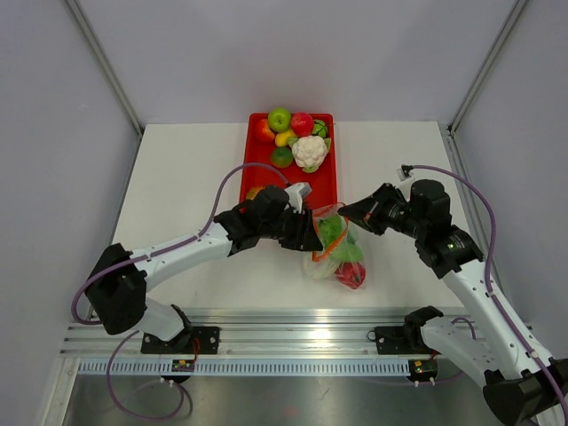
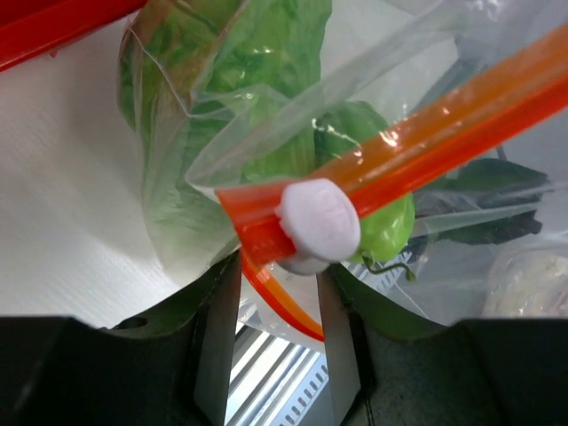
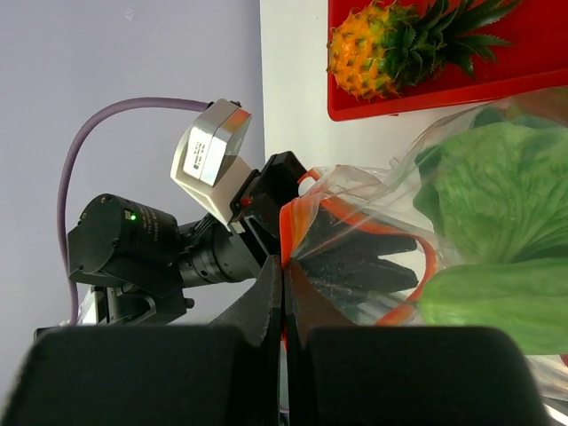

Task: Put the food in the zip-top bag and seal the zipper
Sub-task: Adjust the zipper food storage bag at the center of the board.

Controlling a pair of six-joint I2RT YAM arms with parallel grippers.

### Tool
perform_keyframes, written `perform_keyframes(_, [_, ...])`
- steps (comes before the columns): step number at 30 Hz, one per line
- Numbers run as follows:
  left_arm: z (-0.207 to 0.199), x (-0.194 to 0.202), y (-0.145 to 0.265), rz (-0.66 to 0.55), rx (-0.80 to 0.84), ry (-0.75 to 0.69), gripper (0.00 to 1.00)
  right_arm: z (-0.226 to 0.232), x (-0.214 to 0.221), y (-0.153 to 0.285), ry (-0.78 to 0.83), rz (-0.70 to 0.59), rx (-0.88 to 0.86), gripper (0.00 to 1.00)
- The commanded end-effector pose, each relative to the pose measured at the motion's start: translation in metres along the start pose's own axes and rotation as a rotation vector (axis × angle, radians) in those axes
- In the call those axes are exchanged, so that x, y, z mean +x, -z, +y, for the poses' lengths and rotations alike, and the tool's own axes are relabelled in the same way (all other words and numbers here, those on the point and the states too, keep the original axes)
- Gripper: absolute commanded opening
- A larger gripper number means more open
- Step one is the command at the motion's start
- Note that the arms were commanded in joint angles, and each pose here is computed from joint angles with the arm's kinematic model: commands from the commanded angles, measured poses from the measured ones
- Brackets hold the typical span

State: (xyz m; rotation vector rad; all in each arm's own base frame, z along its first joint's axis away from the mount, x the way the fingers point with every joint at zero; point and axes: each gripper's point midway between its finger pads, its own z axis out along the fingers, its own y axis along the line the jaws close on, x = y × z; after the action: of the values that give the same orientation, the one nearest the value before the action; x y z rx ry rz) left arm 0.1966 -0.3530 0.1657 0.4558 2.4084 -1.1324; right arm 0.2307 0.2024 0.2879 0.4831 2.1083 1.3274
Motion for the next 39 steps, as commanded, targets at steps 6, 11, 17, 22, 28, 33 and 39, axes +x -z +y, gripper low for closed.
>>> perform_keyframes(6, [0.002, -0.008, -0.017, -0.035, 0.002, -0.010, 0.52, 0.029, -0.007, 0.007, 0.046, -0.023, -0.081, 0.00])
perform_keyframes(11, [0.003, 0.001, -0.024, 0.004, 0.016, -0.010, 0.54, 0.029, -0.007, 0.004, 0.040, -0.019, -0.083, 0.00])
perform_keyframes(17, [-0.012, 0.010, -0.032, 0.057, 0.125, 0.031, 0.40, 0.031, -0.007, 0.003, 0.038, -0.018, -0.088, 0.00])
perform_keyframes(22, [-0.019, 0.008, -0.031, 0.056, 0.150, 0.036, 0.18, 0.029, -0.008, 0.004, 0.034, -0.022, -0.082, 0.00])
perform_keyframes(28, [-0.031, -0.006, -0.007, 0.002, 0.145, -0.008, 0.00, 0.024, -0.006, 0.007, 0.039, -0.029, -0.064, 0.00])
perform_keyframes(33, [-0.051, -0.016, 0.024, -0.041, 0.189, -0.043, 0.00, 0.006, -0.011, 0.013, 0.088, -0.072, 0.028, 0.00])
perform_keyframes(39, [-0.065, -0.022, 0.040, -0.060, 0.232, -0.057, 0.00, -0.011, -0.012, 0.018, 0.128, -0.084, 0.112, 0.00])
